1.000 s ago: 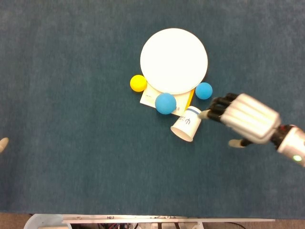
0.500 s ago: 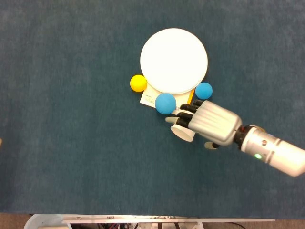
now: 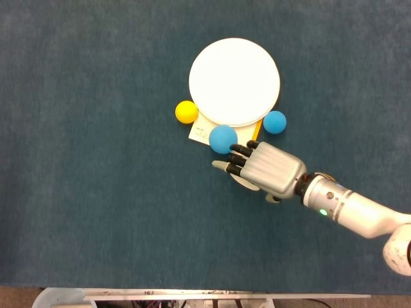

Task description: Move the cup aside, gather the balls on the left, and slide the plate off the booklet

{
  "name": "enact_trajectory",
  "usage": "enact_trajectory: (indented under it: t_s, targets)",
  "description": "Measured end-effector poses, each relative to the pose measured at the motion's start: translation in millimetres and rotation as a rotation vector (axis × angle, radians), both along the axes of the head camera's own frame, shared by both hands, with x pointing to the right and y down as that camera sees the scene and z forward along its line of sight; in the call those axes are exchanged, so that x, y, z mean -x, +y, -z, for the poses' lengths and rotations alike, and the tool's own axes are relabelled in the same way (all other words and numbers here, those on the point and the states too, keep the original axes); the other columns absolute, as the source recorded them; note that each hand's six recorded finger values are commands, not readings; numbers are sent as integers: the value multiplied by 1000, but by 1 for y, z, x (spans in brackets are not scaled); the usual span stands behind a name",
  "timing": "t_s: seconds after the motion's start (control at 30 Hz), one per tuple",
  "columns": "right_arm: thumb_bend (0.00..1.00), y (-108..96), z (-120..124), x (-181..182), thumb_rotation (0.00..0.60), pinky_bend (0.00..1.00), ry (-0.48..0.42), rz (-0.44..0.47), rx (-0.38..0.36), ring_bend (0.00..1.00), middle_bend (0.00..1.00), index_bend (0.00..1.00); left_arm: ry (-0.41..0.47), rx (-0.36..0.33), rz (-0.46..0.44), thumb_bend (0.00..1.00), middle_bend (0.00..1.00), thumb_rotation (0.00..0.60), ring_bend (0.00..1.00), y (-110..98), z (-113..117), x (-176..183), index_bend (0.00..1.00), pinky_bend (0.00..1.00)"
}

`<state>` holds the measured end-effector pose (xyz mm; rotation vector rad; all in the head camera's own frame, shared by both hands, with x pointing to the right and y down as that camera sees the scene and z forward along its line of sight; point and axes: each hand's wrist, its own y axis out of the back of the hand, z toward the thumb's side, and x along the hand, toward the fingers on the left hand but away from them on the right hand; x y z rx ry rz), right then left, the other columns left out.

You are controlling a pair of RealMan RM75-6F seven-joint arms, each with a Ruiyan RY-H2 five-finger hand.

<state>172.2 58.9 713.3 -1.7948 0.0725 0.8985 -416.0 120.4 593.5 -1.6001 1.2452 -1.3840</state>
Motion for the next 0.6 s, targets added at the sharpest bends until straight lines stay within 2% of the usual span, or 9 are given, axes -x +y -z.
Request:
enact_trajectory:
  t_s: [0.4,0.6]
  targets:
    - [0,4,-20,-2,600,268,40,14,-24,116,256,54,12,-11,20,184,106,600,52,0,0,6,148,51]
    - [0,6,-24,-2,600,268,33,8,-34,134,327,135,24,-9,13,184,106,600,52,-2,-3,4,147,50]
